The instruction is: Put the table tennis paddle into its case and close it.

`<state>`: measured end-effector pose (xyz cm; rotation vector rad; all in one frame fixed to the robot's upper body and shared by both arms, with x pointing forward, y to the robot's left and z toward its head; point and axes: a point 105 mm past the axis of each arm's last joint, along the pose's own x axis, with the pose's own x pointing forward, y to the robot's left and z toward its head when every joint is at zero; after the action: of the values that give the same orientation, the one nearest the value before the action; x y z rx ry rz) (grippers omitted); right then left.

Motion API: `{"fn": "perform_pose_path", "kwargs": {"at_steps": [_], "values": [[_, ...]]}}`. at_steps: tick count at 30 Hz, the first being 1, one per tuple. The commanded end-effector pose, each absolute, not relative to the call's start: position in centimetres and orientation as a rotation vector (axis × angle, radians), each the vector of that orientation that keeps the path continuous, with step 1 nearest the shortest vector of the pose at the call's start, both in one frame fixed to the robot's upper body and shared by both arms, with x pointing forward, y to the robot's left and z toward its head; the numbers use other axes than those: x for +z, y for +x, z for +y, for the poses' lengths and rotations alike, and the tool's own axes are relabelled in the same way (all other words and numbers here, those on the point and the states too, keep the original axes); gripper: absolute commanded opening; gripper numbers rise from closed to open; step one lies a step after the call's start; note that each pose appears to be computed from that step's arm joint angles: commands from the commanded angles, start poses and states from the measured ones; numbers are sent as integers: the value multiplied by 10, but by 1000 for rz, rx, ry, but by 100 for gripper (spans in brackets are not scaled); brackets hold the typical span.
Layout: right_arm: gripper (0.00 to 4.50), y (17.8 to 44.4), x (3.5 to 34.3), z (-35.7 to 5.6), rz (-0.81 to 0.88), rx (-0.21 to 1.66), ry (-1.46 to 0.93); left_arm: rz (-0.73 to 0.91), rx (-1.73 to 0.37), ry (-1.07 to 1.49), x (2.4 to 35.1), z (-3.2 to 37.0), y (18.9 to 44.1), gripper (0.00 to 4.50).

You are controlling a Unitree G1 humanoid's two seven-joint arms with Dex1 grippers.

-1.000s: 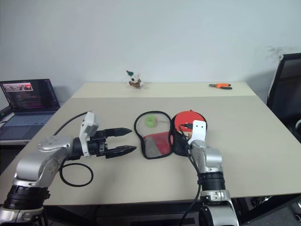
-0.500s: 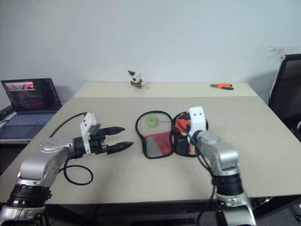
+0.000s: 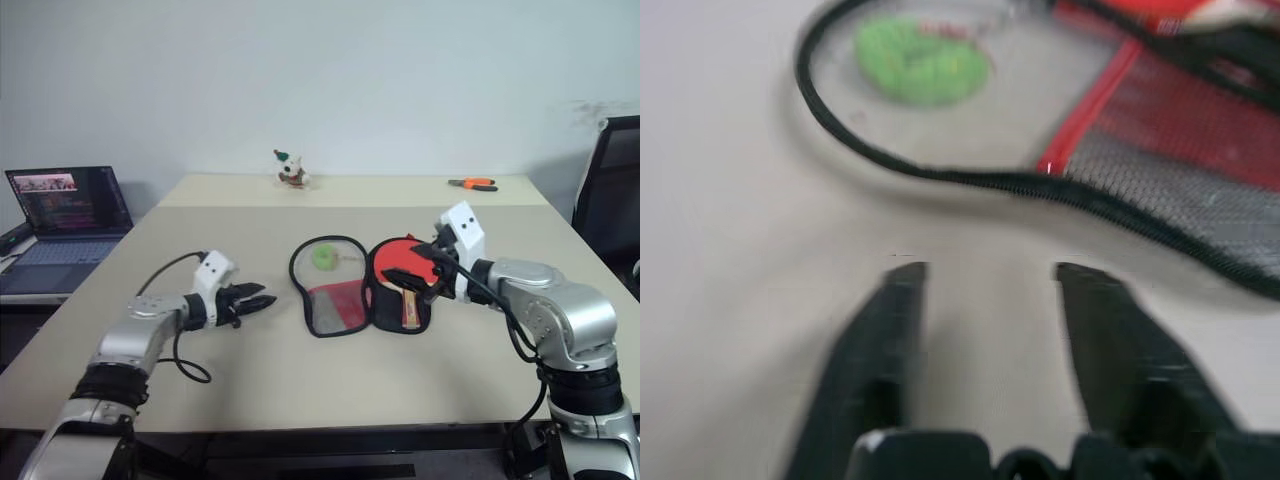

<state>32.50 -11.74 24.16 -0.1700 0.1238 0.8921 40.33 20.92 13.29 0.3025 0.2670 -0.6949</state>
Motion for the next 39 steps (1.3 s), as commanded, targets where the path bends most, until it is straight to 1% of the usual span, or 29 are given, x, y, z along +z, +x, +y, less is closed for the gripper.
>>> {"fn": "perform_pose_path", "kwargs": {"at_steps": [1,2,3,8,13,16,20,24,28,31,35,39], "values": [[450,311,246,-113,93,960,-217,235,-693,330,142,206,413,64],[450,309,246,-113,95,974,-225,238,-695,321,141,204,416,25],[450,306,245,-113,95,987,-231,241,-699,318,139,202,418,3],[450,302,241,-118,120,1006,-262,261,-697,292,133,191,430,3],[450,306,240,-125,128,975,-272,274,-691,269,129,184,435,3],[450,309,239,-130,132,954,-280,237,-719,261,140,173,439,3],[450,314,240,-143,138,901,-293,100,-797,239,187,143,447,3],[450,316,242,-151,136,866,-302,26,-852,249,215,119,450,3],[450,314,243,-157,139,839,-310,-4,-902,262,225,93,451,3],[450,313,243,-161,142,821,-313,-9,-929,275,226,80,450,3],[450,316,241,-173,162,755,-297,-7,-981,240,225,28,447,3],[450,317,238,-184,188,696,-282,-10,-978,250,224,4,446,3]]}}
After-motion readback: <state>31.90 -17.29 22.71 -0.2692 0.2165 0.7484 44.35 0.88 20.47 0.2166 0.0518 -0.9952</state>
